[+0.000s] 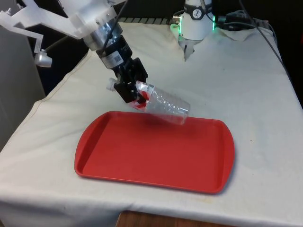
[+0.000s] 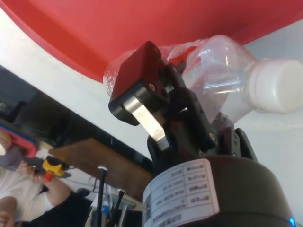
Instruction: Place the bottle upright on the tray.
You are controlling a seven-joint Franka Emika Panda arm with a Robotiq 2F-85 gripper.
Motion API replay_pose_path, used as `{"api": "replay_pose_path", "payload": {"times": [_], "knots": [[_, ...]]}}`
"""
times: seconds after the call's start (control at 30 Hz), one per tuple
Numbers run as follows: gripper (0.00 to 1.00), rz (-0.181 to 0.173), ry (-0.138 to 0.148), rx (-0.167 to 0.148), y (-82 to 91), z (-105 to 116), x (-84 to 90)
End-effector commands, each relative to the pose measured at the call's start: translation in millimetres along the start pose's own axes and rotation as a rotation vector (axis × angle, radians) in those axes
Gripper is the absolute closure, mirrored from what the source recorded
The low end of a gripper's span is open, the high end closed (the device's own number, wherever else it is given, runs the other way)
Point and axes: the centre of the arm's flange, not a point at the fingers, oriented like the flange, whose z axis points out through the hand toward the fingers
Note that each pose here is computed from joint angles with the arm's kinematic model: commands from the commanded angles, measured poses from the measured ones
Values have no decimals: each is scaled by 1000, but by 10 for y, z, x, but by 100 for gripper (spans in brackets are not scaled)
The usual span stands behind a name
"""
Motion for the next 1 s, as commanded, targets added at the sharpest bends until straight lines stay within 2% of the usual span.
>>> {"api": "replay_pose_path", "payload": {"times": [0.0, 0.13, 0.17, 0.2, 0.23, 0.33, 0.43, 0.47, 0.5, 0.8, 0.83, 0.97], "knots": [[86, 0, 15, 3, -31, 10, -33], [86, -4, 55, 2, -100, 20, -85], [86, -6, 40, -2, -74, 13, -68], [86, -6, 48, -1, -88, 11, -74], [86, -5, 70, 3, -126, 8, -94], [86, -4, 93, 4, -170, -28, -115], [86, -5, 106, 8, -202, -77, -140], [86, -9, 99, 3, -188, -55, -133], [86, -4, 112, 7, -211, -89, -143], [86, 8, 159, 16, -309, -250, -230], [86, 3, 156, 14, -299, -243, -227], [86, 13, 183, 21, -351, -326, -277]]}}
